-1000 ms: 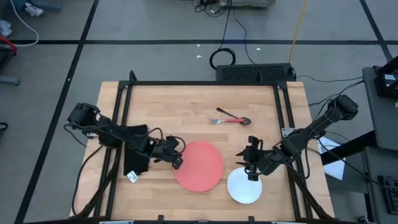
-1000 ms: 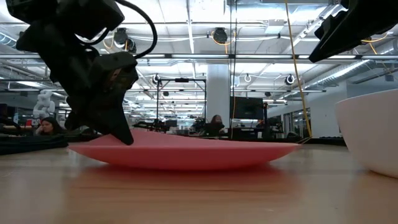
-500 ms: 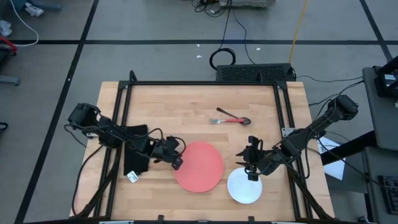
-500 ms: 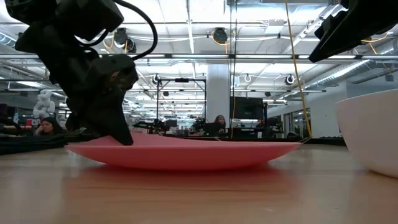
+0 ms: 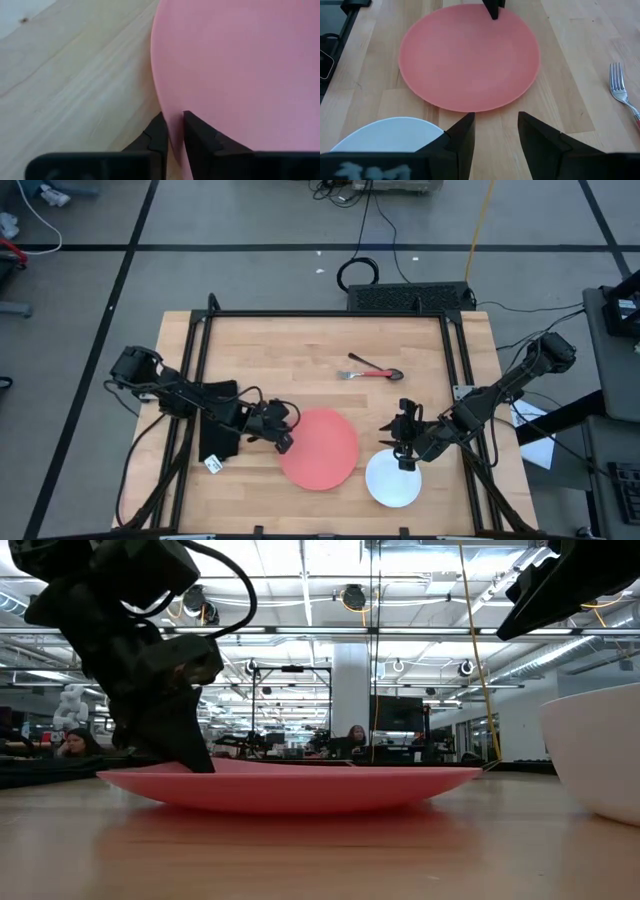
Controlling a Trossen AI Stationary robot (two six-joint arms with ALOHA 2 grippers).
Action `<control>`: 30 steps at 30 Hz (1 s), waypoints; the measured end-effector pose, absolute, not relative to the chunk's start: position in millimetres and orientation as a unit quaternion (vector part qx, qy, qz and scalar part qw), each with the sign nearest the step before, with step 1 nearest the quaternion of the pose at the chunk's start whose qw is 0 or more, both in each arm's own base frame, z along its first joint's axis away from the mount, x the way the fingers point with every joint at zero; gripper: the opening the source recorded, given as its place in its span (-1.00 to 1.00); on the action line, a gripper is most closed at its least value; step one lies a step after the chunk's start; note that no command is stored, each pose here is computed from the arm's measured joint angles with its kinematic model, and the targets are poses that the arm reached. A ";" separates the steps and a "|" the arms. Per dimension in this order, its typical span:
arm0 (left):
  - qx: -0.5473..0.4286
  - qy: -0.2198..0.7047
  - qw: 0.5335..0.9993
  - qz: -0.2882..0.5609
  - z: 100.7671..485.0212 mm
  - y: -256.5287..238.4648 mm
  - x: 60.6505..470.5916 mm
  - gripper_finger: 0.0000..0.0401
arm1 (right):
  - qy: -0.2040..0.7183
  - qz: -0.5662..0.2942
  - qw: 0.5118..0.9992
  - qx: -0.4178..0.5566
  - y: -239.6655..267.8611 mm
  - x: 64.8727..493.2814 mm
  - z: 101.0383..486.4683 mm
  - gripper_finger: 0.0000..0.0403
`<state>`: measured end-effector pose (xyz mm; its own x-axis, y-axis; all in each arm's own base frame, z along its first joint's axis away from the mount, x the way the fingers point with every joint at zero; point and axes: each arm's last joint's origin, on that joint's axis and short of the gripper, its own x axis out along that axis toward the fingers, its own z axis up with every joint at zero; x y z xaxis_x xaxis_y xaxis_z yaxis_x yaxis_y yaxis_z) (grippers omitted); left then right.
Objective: Set table place
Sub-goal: Move the pink plate to the center of the table
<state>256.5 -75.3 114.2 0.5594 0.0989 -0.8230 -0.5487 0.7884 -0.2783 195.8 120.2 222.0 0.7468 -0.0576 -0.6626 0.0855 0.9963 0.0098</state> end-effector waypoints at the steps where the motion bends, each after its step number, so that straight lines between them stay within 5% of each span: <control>1: -0.259 0.426 0.846 0.190 114.4 -75.4 257.0 -0.73 | 0.354 -0.038 0.934 0.020 120.2 195.8 222.0 -0.30; 30: -0.226 0.418 0.863 0.172 115.5 -75.7 259.3 -0.38 | 0.354 -0.038 0.934 0.020 120.2 195.8 222.1 -0.30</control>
